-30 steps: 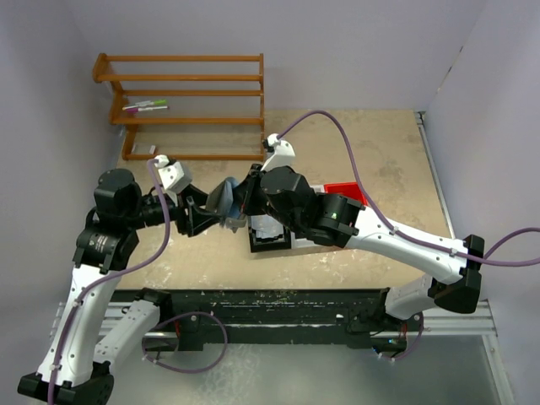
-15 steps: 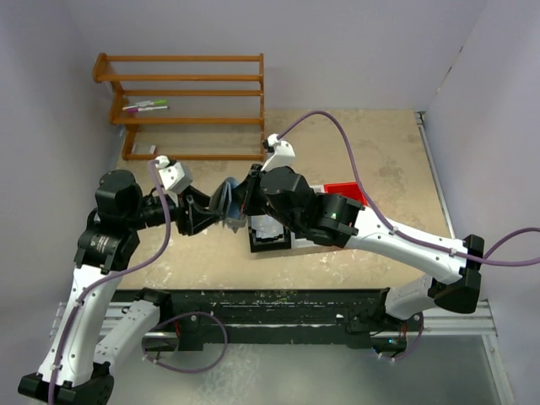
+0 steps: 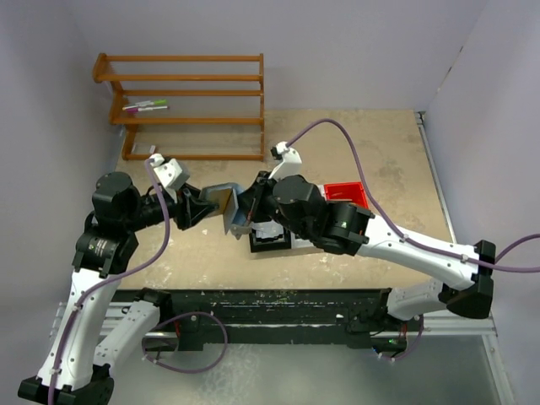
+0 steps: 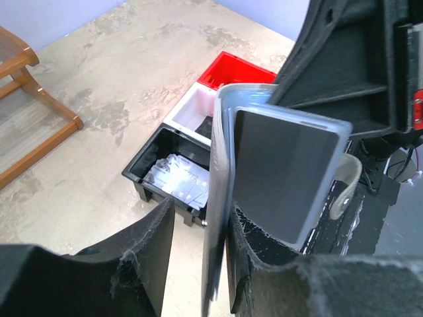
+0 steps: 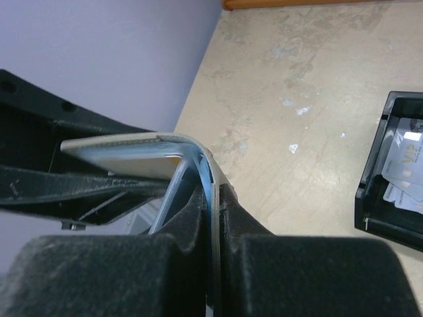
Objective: Take the credit cards out of the card holder
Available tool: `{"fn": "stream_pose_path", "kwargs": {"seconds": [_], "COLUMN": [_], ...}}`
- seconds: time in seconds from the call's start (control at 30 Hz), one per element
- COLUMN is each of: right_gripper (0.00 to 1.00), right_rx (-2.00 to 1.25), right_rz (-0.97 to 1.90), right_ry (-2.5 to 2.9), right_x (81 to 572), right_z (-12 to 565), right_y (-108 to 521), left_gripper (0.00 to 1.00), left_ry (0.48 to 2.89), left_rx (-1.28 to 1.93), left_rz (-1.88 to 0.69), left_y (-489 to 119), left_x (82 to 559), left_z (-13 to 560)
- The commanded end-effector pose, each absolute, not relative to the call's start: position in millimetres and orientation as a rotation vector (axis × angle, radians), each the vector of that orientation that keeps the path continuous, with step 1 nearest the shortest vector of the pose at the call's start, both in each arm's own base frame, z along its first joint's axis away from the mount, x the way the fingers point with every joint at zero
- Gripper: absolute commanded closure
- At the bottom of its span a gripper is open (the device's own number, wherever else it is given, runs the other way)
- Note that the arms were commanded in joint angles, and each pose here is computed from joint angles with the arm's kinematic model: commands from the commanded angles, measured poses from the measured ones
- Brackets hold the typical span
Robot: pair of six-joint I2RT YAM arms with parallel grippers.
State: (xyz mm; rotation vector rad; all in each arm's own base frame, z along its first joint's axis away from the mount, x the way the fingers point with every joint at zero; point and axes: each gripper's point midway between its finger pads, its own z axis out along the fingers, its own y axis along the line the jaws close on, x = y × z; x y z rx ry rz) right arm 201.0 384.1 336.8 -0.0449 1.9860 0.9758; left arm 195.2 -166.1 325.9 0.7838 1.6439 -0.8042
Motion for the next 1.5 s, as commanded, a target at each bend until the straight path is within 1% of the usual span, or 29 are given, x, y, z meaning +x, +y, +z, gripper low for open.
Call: {"fn": "stream_pose_path", "kwargs": {"seconds": [0.0, 0.17, 0.33, 0.43, 0.47, 0.53, 0.63, 0.67, 0.7, 0.73, 0.8, 0.9, 0.97, 1.1, 1.23, 1.3, 1.37, 1.47], "right_gripper": [1.0, 1.0, 1.0, 1.0, 0.95, 0.73, 0.43, 0.36, 0.3, 0.27, 0.24, 0.2, 0.19, 0.17, 0.18, 0.19, 0.18, 0.14], "right_rx": [-0.004, -0.076, -0.22, -0.297, -0.311, -0.331, -0.325, -0.312, -0.295, -0.279, -0.248, -0.172, -0.16, -0.144, -0.15, -0.179, -0.242, -0.352], "right_rz": [1.144, 1.248, 1.32, 1.307, 1.299, 1.266, 1.242, 1.214, 1.175, 1.142, 1.086, 0.974, 0.962, 0.97, 1.043, 1.114, 1.154, 1.159], "right_ry": [1.85, 1.813, 1.719, 1.682, 1.676, 1.706, 1.758, 1.78, 1.804, 1.817, 1.826, 1.836, 1.832, 1.769, 1.725, 1.682, 1.686, 1.747], "right_x": [192.4, 176.7, 161.5, 157.4, 158.6, 167.3, 188.7, 196.5, 203.0, 208.7, 217.0, 228.7, 229.6, 233.9, 228.8, 223.2, 218.3, 216.6], "right_z": [381.8, 387.7, 404.4, 409.2, 409.8, 400.8, 382.7, 374.5, 367.3, 363.1, 362.9, 370.5, 377.4, 397.6, 413.2, 422.5, 419.7, 400.0], "right_y": [379.3, 381.4, 384.4, 379.2, 374.8, 364.8, 342.7, 334.6, 326.2, 318.5, 305.9, 287.6, 284.2, 283.4, 290.7, 300.9, 314.8, 333.8], "left_gripper": [0.62, 0.68, 0.81, 0.9, 0.93, 0.99, 1.0, 1.0, 1.0, 1.0, 1.0, 1.0, 1.0, 1.0, 1.0, 1.0, 1.0, 1.0], "left_ry": [1.594, 1.588, 1.594, 1.601, 1.6, 1.596, 1.599, 1.611, 1.621, 1.632, 1.658, 1.717, 1.738, 1.745, 1.745, 1.729, 1.715, 1.692], "left_rx": [0.771, 0.802, 0.891, 0.904, 0.901, 0.879, 0.852, 0.839, 0.833, 0.82, 0.783, 0.709, 0.7, 0.699, 0.714, 0.738, 0.768, 0.799], "left_rz": [-0.763, -0.832, -1.075, -1.16, -1.17, -1.167, -1.14, -1.123, -1.114, -1.093, -1.037, -0.864, -0.776, -0.732, -0.784, -0.856, -0.965, -1.125], "left_y": [-164.1, -171.2, -189.5, -194.3, -194.9, -195.0, -193.9, -192.9, -192.1, -190.6, -186.2, -170.7, -162.1, -157.7, -162.8, -170.0, -179.7, -191.5], "left_x": [201.4, 193.8, 165.7, 158.6, 158.4, 160.8, 167.4, 170.9, 172.8, 176.1, 185.0, 208.8, 218.3, 221.5, 215.3, 206.5, 194.4, 177.7], "left_z": [340.5, 342.0, 344.2, 350.1, 353.1, 361.0, 366.6, 366.2, 365.4, 364.5, 360.5, 350.5, 345.0, 339.2, 338.7, 342.3, 346.6, 356.8]}}
